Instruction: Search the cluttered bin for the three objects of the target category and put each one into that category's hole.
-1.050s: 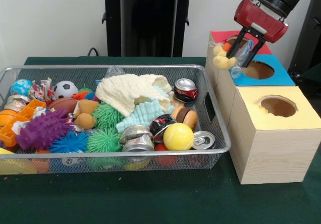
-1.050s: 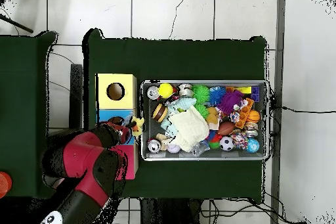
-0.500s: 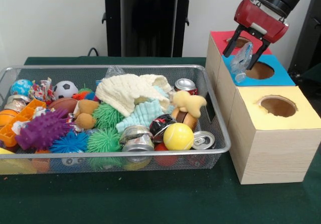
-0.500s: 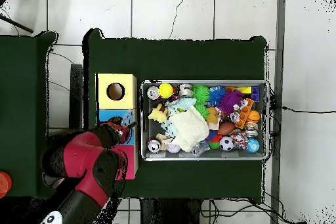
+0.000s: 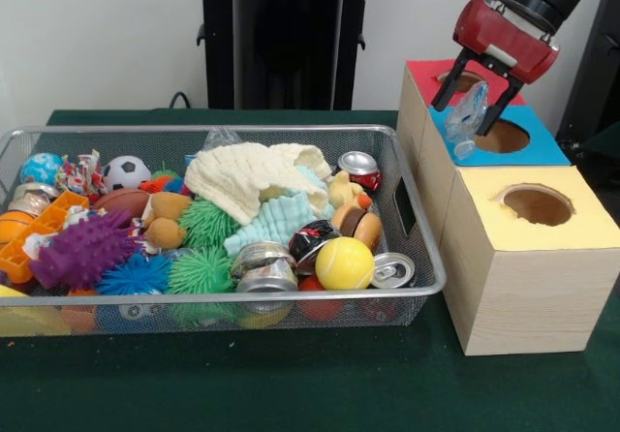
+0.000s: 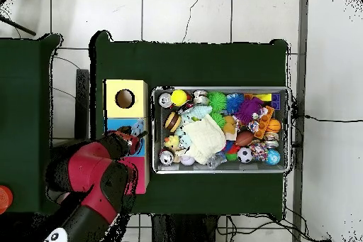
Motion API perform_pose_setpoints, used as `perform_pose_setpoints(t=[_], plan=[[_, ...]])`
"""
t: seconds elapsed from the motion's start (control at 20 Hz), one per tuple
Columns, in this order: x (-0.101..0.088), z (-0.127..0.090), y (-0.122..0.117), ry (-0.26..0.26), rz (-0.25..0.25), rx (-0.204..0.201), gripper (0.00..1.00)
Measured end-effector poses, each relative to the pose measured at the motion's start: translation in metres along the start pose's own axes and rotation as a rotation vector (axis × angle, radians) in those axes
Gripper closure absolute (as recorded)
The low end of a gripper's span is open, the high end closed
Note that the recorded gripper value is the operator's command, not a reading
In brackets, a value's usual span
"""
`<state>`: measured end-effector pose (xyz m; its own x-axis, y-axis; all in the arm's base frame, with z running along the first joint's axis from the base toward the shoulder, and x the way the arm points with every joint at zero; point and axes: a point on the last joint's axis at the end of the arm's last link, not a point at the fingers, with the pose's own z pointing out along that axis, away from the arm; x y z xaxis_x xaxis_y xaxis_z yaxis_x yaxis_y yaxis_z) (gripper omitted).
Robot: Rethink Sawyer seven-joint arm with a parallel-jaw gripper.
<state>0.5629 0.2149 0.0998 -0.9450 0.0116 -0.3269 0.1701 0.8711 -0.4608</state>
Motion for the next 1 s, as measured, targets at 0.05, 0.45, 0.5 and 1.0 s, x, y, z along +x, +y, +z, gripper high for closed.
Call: perform_pose_setpoints(t=[0.05,0.45,0.5,1.0], plan=[[-0.0001,0.0000,0.0000,-0.001,0.000,0.000,0.00],[-0.0029,0.0000,0.0005,-0.022,0.000,-0.003,0.00],[-0.0031,0.0000,0.0005,-0.023,0.000,-0.003,0.00],[-0.0029,0.0024,0.0012,-0.032,-0.003,-0.001,0.00]])
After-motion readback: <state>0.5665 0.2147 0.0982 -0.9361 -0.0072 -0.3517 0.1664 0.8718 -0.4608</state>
